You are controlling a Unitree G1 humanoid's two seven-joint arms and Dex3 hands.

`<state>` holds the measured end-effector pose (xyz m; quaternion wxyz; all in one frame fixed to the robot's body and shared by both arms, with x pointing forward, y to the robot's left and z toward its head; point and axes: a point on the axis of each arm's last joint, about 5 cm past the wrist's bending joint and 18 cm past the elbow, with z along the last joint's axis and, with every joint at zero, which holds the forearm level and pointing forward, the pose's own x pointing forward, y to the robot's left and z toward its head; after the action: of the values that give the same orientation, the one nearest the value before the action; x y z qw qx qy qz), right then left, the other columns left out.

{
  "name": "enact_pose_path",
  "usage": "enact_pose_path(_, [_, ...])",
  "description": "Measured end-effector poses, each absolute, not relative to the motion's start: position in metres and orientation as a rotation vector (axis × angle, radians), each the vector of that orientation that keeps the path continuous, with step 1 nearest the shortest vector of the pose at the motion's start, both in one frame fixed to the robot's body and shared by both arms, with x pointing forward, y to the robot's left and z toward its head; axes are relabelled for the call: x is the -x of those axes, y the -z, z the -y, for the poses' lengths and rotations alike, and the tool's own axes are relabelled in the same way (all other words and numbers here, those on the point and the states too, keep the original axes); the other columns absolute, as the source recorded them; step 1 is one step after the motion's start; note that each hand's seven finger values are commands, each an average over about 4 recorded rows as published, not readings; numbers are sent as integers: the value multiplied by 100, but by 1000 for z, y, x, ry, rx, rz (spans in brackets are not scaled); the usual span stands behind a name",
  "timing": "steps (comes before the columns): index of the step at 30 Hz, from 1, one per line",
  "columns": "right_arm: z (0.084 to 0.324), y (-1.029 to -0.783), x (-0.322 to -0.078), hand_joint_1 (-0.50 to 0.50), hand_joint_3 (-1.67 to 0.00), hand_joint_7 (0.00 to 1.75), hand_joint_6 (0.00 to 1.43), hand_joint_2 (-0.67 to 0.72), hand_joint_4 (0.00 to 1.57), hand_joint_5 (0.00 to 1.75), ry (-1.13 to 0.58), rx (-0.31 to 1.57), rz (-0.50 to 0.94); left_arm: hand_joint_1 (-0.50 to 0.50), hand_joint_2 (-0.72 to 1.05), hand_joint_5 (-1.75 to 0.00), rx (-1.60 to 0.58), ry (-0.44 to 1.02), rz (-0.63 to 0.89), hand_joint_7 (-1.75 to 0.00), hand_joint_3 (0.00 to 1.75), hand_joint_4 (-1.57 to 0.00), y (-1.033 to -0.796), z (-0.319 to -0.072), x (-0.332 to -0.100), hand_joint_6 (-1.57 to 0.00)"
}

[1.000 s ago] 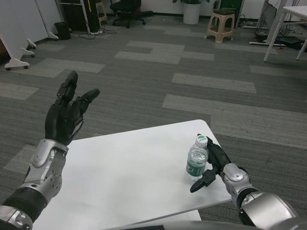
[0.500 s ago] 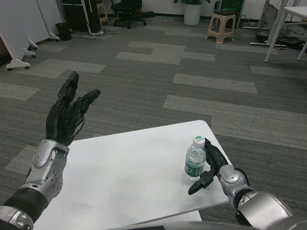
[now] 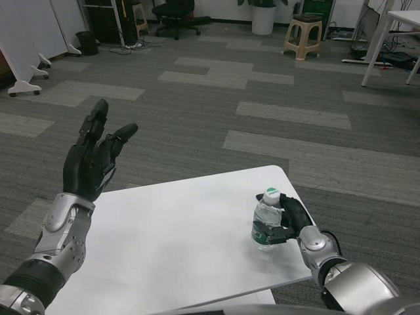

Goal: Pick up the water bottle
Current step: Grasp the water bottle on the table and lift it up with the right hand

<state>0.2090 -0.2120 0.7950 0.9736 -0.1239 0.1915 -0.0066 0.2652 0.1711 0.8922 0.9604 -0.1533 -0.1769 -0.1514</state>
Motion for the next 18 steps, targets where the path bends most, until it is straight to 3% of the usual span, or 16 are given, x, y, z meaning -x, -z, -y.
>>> enact_pose_path(2, [212, -795, -209, -42, -159, 112, 134, -60, 151, 145, 10, 253, -387, -50, 105, -87, 312, 307, 363, 0, 35, 0, -893, -171, -265, 0])
enact_pose_path(6, [211, -795, -209, -44, -159, 150, 134, -60, 151, 162, -2, 261, -389, -50, 105, -85, 315, 307, 370, 0, 35, 0, -893, -171, -264, 0])
enact_pose_path(11, [210, -795, -209, -42, -159, 161, 137, -60, 155, 165, -21, 268, -390, -50, 105, -82, 317, 306, 370, 0, 35, 0, -893, -171, -264, 0])
enact_pose_path(18, [207, -799, -214, -42, -159, 161, 136, -60, 157, 165, -55, 251, -355, -50, 105, -82, 320, 306, 371, 0, 35, 0, -893, -170, -264, 0])
